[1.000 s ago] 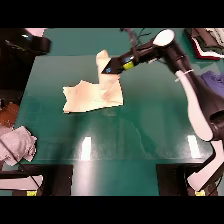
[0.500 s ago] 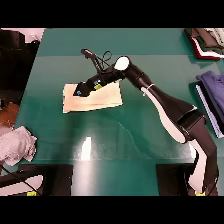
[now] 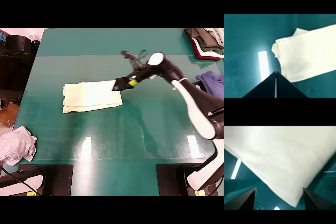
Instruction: Fold the shirts.
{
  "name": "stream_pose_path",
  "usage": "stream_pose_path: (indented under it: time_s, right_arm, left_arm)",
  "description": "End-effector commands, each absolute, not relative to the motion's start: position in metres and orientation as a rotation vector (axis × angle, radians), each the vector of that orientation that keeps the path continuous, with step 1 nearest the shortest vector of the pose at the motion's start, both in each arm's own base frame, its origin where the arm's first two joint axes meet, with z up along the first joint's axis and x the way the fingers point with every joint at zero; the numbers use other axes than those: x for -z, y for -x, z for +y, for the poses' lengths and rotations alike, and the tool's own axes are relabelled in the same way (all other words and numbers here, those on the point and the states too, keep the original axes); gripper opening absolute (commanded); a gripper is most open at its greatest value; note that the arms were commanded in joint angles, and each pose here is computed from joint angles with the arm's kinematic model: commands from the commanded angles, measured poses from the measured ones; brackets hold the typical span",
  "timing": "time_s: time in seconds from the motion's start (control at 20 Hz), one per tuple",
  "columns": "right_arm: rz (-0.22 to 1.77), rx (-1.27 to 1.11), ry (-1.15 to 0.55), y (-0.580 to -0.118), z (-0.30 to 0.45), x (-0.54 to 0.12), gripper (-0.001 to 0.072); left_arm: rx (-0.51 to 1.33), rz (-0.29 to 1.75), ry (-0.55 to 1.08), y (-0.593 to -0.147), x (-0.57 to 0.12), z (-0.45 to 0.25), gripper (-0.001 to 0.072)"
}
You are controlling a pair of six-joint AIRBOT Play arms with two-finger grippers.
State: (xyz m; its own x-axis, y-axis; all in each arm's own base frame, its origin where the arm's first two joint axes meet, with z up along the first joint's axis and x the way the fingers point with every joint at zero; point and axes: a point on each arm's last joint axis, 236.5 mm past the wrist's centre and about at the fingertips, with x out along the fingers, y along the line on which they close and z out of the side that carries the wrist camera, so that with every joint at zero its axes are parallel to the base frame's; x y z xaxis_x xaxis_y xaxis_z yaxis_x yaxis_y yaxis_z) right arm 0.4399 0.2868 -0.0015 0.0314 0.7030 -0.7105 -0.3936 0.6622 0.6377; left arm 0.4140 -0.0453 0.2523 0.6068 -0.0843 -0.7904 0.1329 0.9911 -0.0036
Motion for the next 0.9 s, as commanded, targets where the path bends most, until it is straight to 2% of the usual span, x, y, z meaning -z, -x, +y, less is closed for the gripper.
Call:
stream_pose_path:
  time_s: [0.0, 0.35, 0.6, 0.7, 0.75, 0.8, 0.85]
  right_arm:
    - [1.343, -0.734, -0.524, -0.449, 0.242, 0.023, 0.0645]
    - [1.396, -0.761, -0.77, -0.452, 0.298, 0.065, 0.0644]
    - [1.364, -0.846, -0.695, -0.449, 0.359, 0.066, 0.056]
    - [1.301, -0.863, -0.659, -0.457, 0.377, 0.054, 0.0286]
    - [1.266, -0.891, -0.629, -0.459, 0.384, 0.046, 0.0106]
    - [1.234, -0.931, -0.594, -0.459, 0.388, 0.038, 0.0018]
    - [1.216, -0.961, -0.57, -0.46, 0.39, 0.028, 0.0016]
  left_arm:
    - [0.155, 0.885, -0.041, -0.418, -0.256, -0.053, 0.0027]
    - [0.16, 0.902, -0.042, -0.415, -0.253, -0.054, 0.0027]
    - [0.209, 0.913, -0.017, -0.411, -0.253, -0.066, 0.0027]
    - [0.219, 0.925, -0.013, -0.408, -0.251, -0.068, 0.0027]
    - [0.219, 0.933, -0.014, -0.407, -0.25, -0.068, 0.0027]
    - [0.222, 0.938, -0.013, -0.406, -0.249, -0.069, 0.0027]
    - [0.224, 0.941, -0.012, -0.405, -0.249, -0.069, 0.0027]
